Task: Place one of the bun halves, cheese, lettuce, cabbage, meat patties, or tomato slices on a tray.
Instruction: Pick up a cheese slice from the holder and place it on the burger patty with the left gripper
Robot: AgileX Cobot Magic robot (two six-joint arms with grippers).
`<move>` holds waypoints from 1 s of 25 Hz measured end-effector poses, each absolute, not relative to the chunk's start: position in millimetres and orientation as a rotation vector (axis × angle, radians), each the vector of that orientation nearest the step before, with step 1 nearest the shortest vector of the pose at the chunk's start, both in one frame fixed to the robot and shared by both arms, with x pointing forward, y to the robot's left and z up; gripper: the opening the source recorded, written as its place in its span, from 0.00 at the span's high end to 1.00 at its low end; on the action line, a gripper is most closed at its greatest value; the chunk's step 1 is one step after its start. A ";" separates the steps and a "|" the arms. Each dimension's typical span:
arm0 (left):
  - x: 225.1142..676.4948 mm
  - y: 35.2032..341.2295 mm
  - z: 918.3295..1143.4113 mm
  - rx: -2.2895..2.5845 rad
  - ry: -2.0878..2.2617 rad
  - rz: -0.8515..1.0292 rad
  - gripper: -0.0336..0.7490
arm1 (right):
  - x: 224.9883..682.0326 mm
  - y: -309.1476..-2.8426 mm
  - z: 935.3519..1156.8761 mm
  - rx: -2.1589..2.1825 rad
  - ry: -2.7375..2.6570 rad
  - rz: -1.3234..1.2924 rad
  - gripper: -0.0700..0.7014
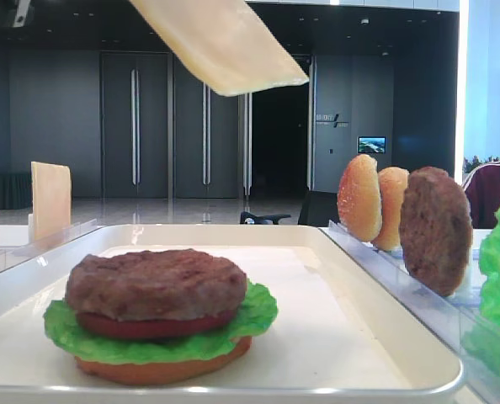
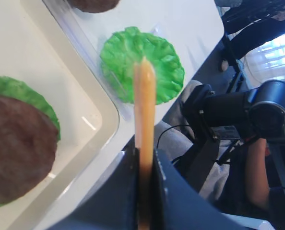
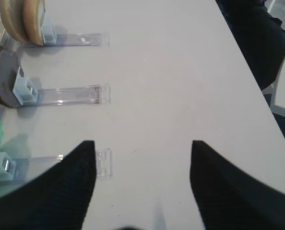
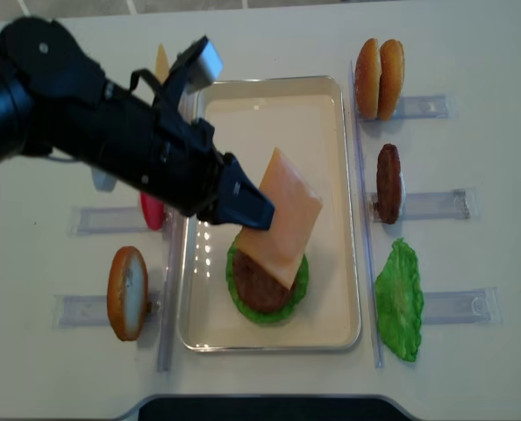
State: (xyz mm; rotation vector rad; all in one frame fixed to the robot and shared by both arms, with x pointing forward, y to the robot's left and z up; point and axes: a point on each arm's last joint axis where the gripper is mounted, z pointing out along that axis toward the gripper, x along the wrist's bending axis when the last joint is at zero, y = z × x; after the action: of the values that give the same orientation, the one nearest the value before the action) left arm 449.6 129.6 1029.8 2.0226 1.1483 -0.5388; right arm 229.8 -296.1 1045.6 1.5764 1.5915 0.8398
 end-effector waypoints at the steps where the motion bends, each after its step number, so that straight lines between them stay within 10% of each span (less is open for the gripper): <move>1: 443.9 131.3 1026.9 2.014 1.127 -0.542 0.91 | 229.8 -296.1 1045.6 1.576 1.591 0.840 0.34; 25: 438.7 140.4 958.8 1.980 1.335 -0.523 0.91 | 229.8 -296.1 1045.6 1.576 1.591 0.840 0.34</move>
State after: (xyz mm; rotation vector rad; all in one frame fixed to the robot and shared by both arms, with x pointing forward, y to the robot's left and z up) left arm 438.7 140.4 958.8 1.9804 1.3349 -0.5226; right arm 229.8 -296.1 1045.6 1.5764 1.5915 0.8398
